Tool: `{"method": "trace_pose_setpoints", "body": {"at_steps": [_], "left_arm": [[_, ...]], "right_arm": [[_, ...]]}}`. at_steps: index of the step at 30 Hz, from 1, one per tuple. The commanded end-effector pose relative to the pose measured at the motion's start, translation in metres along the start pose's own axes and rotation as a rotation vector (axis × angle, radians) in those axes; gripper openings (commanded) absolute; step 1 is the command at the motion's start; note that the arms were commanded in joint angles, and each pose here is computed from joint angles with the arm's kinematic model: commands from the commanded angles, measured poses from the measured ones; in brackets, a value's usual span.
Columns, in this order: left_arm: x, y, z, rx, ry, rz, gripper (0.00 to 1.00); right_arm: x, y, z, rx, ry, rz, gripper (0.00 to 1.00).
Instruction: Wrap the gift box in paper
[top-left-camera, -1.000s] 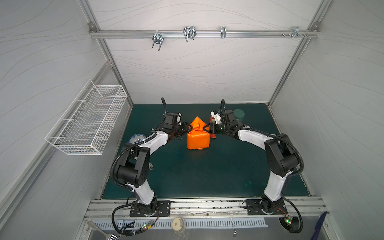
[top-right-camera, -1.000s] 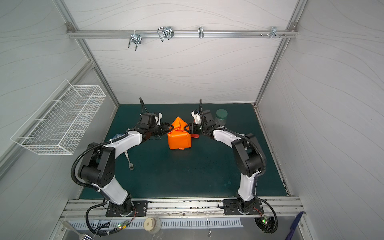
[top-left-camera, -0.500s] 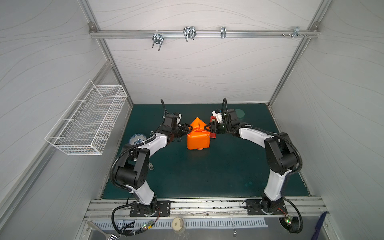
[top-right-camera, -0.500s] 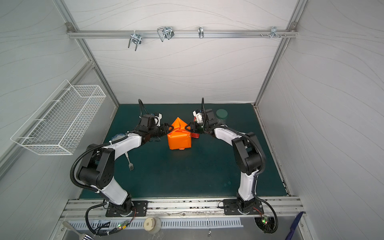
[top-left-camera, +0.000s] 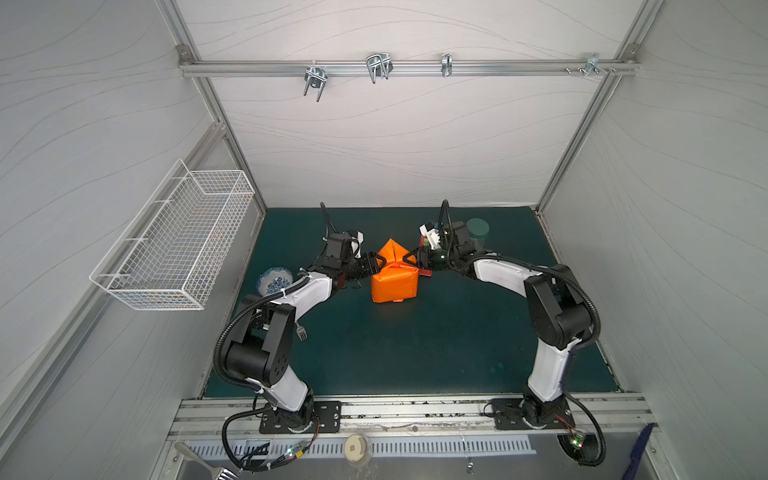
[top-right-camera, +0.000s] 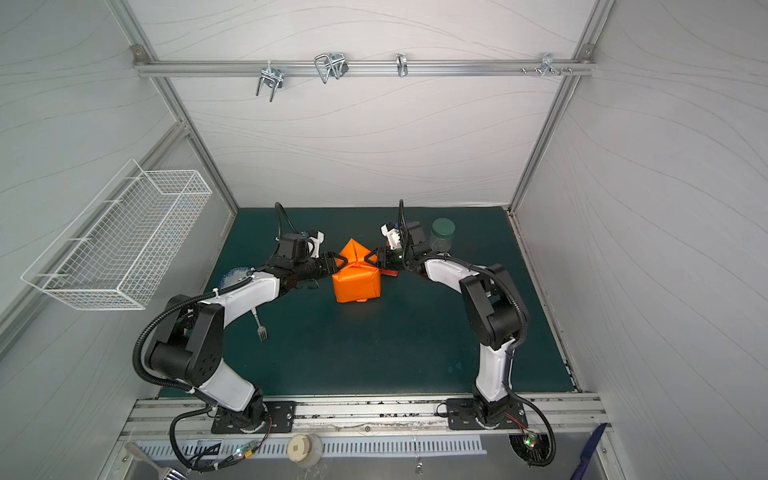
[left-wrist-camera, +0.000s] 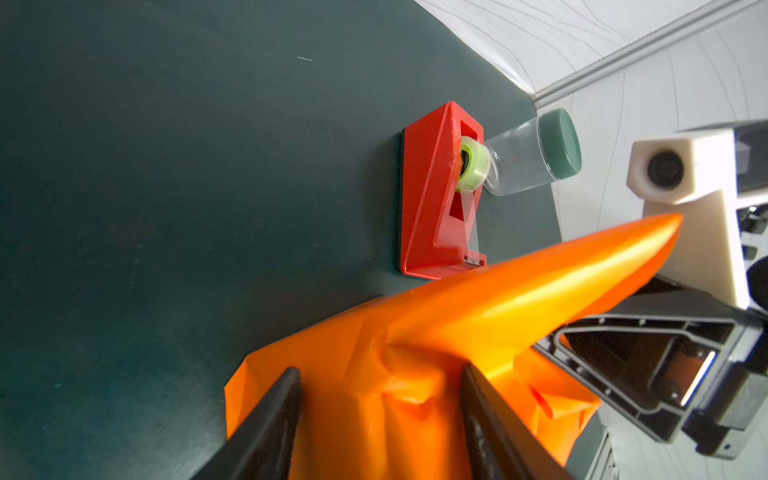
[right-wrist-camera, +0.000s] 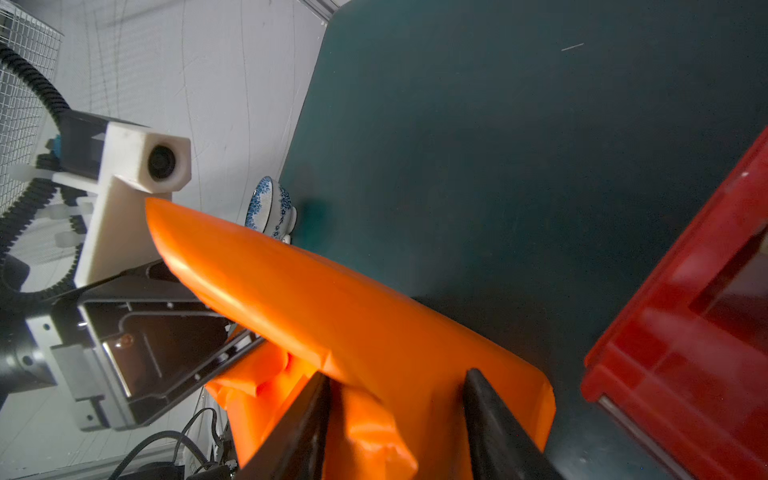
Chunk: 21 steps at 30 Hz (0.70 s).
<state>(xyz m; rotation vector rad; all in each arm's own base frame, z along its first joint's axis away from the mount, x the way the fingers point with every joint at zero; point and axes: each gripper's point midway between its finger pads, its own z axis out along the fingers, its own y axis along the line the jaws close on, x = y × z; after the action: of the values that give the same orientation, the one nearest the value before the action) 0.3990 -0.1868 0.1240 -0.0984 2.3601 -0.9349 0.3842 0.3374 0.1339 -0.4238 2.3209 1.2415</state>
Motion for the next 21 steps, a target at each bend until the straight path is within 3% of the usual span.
{"method": "trace_pose_setpoints", "body": {"at_steps": [1, 10, 21], "left_arm": [[0.01, -0.001, 0.006, 0.005, 0.073, 0.07, 0.62], [-0.001, -0.001, 0.005, -0.033, 0.104, 0.381, 0.63], [-0.014, -0.027, 0.012, 0.096, 0.129, 0.776, 0.59]], "right_arm": [[0.027, -0.016, 0.005, 0.054, 0.086, 0.005, 0.52], [0.027, -0.018, 0.003, 0.06, 0.087, -0.043, 0.51], [0.029, -0.02, 0.005, 0.054, 0.094, -0.041, 0.5]]}}
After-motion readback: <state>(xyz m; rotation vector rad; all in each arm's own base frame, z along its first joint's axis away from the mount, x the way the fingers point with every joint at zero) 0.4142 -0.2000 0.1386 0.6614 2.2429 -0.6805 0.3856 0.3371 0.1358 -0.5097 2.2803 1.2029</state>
